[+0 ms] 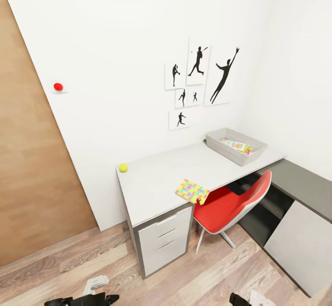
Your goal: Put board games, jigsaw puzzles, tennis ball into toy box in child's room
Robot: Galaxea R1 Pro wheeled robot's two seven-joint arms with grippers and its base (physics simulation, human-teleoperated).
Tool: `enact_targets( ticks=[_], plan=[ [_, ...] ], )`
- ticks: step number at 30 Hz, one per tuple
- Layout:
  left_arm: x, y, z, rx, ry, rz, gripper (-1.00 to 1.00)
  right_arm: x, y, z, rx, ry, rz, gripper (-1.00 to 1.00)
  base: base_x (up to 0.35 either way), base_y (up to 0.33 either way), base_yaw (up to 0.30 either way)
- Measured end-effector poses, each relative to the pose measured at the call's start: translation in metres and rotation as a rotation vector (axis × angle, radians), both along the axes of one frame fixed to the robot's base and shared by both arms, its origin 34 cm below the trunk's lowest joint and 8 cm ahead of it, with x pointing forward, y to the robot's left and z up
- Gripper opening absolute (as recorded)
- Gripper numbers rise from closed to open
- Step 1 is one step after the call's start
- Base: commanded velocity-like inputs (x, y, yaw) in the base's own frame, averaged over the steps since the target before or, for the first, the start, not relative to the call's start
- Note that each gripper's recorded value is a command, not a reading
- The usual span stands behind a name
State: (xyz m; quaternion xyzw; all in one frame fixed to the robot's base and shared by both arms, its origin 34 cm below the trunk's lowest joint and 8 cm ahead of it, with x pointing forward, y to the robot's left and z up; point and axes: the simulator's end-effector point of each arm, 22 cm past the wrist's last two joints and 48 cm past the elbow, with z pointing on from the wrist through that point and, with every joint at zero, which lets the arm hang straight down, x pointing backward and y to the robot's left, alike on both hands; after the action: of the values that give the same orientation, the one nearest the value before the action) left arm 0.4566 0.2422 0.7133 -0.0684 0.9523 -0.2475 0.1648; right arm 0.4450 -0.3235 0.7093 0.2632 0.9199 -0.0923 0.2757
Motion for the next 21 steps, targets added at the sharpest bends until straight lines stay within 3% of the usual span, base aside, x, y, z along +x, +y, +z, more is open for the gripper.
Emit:
enact_targets(
  ticks=[2, 4, 6, 8, 11, 14, 18, 21],
  plan=[
    [0.0, -0.004, 0.002, -0.024, -0.004, -0.007, 1.0, 0.006, -0.001, 0.012, 0.05, -0.03, 0.068, 1.0, 0.0, 0.0, -0.061],
    [0.0, -0.008, 0.006, -0.054, -0.01, -0.017, 1.0, -0.001, 0.011, 0.03, 0.156, -0.076, 0.147, 1.0, 0.0, 0.0, -0.027],
    [0.0, -0.011, 0.008, -0.073, -0.013, -0.024, 1.0, -0.01, 0.019, 0.044, 0.244, -0.118, 0.173, 1.0, 0.0, 0.0, -0.014],
    [-0.001, -0.013, 0.01, -0.09, -0.016, -0.029, 1.0, -0.019, 0.019, 0.054, 0.312, -0.149, 0.173, 1.0, 0.0, 0.0, -0.007],
    [-0.001, -0.015, 0.012, -0.104, -0.018, -0.033, 1.0, -0.021, 0.012, 0.067, 0.363, -0.193, 0.168, 1.0, 0.0, 0.0, -0.003],
    [0.0, -0.017, 0.013, -0.115, -0.022, -0.037, 1.0, -0.014, 0.015, 0.083, 0.415, -0.238, 0.195, 1.0, 0.0, 0.0, -0.001],
    [0.003, -0.021, 0.018, -0.138, -0.031, -0.044, 1.0, -0.003, 0.026, 0.112, 0.528, -0.261, 0.255, 1.0, 0.0, 0.0, 0.0],
    [0.009, -0.024, 0.024, -0.154, -0.046, -0.049, 1.0, 0.002, 0.008, 0.129, 0.576, -0.283, 0.234, 1.0, 0.0, 0.0, 0.0]
  ],
)
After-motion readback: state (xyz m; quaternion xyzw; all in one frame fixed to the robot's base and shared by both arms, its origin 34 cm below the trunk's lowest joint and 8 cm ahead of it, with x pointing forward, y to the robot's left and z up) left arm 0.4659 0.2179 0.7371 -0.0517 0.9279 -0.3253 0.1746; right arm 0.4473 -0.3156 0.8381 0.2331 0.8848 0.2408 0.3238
